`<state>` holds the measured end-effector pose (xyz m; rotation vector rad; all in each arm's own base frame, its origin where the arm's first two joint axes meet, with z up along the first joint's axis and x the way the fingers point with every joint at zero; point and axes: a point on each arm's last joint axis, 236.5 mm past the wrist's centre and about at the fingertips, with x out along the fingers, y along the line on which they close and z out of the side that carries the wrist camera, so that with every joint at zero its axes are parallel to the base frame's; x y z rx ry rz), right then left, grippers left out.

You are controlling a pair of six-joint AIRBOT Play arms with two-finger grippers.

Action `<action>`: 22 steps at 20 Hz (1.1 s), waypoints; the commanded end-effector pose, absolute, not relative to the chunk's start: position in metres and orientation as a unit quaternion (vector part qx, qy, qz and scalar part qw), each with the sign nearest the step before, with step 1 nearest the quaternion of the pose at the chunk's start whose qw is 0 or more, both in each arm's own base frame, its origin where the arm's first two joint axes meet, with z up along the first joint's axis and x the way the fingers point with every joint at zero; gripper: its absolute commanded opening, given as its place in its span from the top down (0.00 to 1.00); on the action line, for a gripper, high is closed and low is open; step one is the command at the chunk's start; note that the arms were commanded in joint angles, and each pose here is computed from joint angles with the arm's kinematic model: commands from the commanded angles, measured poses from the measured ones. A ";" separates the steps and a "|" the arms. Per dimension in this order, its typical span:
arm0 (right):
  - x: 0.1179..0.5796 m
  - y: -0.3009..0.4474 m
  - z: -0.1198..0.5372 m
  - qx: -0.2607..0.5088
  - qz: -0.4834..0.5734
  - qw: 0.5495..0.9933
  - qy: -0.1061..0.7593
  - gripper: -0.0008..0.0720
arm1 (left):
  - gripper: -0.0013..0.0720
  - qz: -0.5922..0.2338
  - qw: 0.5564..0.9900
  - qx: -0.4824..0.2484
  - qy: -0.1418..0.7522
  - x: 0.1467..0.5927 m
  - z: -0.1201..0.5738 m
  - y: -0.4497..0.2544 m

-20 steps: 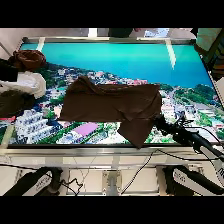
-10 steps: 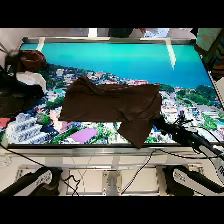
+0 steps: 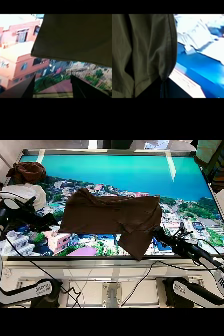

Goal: Fold the shirts.

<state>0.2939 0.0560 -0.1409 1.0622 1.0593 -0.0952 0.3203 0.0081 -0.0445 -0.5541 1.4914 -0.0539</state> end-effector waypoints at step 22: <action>0.294 0.053 -0.143 0.478 -0.049 0.734 0.480 0.96 | 0.61 0.112 0.720 -0.385 0.566 0.343 -0.123 0.022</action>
